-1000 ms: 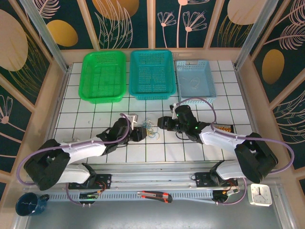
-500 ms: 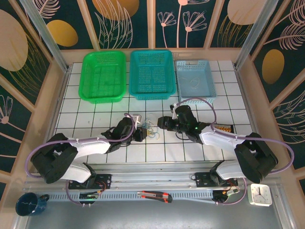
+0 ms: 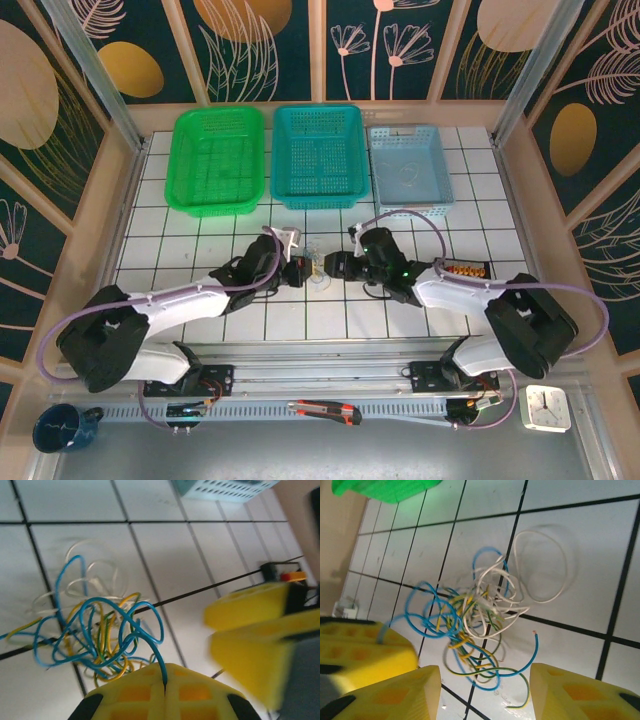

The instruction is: Untangle the cables

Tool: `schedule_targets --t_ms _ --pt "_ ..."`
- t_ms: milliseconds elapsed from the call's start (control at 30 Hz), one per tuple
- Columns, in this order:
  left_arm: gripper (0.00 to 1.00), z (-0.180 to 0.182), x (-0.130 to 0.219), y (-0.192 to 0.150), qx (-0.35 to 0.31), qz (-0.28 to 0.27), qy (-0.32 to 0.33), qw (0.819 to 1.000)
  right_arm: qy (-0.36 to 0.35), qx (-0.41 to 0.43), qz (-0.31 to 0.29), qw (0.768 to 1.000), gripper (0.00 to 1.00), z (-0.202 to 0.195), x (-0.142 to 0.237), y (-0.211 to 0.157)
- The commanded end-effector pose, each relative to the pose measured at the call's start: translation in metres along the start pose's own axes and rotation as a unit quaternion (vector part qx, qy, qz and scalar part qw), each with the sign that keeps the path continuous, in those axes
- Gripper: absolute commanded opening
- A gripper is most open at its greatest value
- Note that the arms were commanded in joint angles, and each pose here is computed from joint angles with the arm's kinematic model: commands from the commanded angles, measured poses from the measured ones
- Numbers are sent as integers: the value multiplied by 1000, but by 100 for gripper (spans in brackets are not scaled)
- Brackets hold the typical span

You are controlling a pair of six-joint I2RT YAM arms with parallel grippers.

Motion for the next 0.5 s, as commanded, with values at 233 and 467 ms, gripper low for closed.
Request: schedule_targets --t_ms 233,467 --pt "0 -45 12 28 31 -11 -88 996 32 49 -24 998 52 8 -15 -5" --pt "0 -54 11 38 51 -24 -112 992 35 49 -31 998 53 6 -23 -4"
Point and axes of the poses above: each hand's point on the last joint's axis, 136 mm out from that joint toward the fingers, its own x axis back along the fingers, its own z axis along the line the jaws close on, y = z × x, the point moved 1 cm from there along x, back along the fingers, and after that the axes turned 10 degrees about -x, right-handed, at the moved point
